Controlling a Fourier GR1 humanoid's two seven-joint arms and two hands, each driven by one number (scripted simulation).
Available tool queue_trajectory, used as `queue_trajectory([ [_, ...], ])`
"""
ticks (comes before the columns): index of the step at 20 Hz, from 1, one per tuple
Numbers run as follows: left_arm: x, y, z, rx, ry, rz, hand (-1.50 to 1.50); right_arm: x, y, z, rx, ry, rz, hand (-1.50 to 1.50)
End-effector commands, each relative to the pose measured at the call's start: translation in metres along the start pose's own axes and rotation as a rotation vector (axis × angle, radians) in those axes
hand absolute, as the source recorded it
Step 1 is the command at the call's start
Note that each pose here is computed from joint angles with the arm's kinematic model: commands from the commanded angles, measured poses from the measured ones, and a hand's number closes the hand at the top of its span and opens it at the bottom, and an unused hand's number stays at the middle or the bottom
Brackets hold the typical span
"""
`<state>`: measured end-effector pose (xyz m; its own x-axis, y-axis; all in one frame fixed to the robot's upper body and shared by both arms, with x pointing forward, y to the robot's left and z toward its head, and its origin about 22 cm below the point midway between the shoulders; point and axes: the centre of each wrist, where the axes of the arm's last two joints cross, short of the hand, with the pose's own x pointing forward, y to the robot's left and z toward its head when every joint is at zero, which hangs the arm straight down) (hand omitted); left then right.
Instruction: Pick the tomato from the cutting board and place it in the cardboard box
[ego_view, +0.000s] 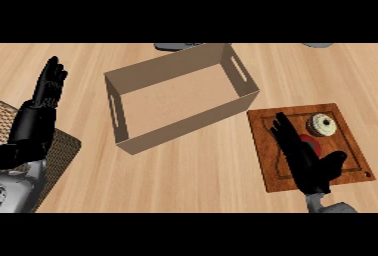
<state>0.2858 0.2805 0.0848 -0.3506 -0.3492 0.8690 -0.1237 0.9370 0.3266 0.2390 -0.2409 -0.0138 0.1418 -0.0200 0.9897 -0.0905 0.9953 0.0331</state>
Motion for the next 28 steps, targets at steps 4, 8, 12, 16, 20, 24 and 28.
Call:
queue_trajectory([
  [4, -0.048, 0.052, 0.031, 0.081, 0.299, -0.181, 0.0, 0.039, -0.067, -0.008, 0.239, -0.139, 0.043, -1.5],
  [8, -0.053, 0.035, 0.034, 0.037, 0.375, -0.189, 0.0, 0.115, -0.094, -0.019, 0.339, -0.3, 0.699, -1.5],
  [12, -0.063, 0.045, 0.039, 0.07, 0.479, -0.232, 0.0, 0.035, -0.129, 0.007, 0.395, -0.304, 0.408, -1.5],
  [16, -0.063, 0.035, 0.036, 0.053, 0.489, -0.235, 0.0, 0.044, -0.163, 0.003, 0.442, -0.433, 0.291, -1.5],
  [20, -0.057, 0.043, 0.031, 0.052, 0.481, -0.245, 0.0, 0.065, -0.198, 0.004, 0.473, -0.501, 0.465, -1.5],
  [24, -0.056, 0.029, 0.03, 0.035, 0.488, -0.235, 0.0, 0.1, -0.209, -0.003, 0.537, -0.432, 0.801, -1.5],
  [28, -0.05, 0.024, 0.025, 0.035, 0.48, -0.232, 0.0, 0.106, -0.22, -0.002, 0.648, -0.344, 0.94, -1.5],
])
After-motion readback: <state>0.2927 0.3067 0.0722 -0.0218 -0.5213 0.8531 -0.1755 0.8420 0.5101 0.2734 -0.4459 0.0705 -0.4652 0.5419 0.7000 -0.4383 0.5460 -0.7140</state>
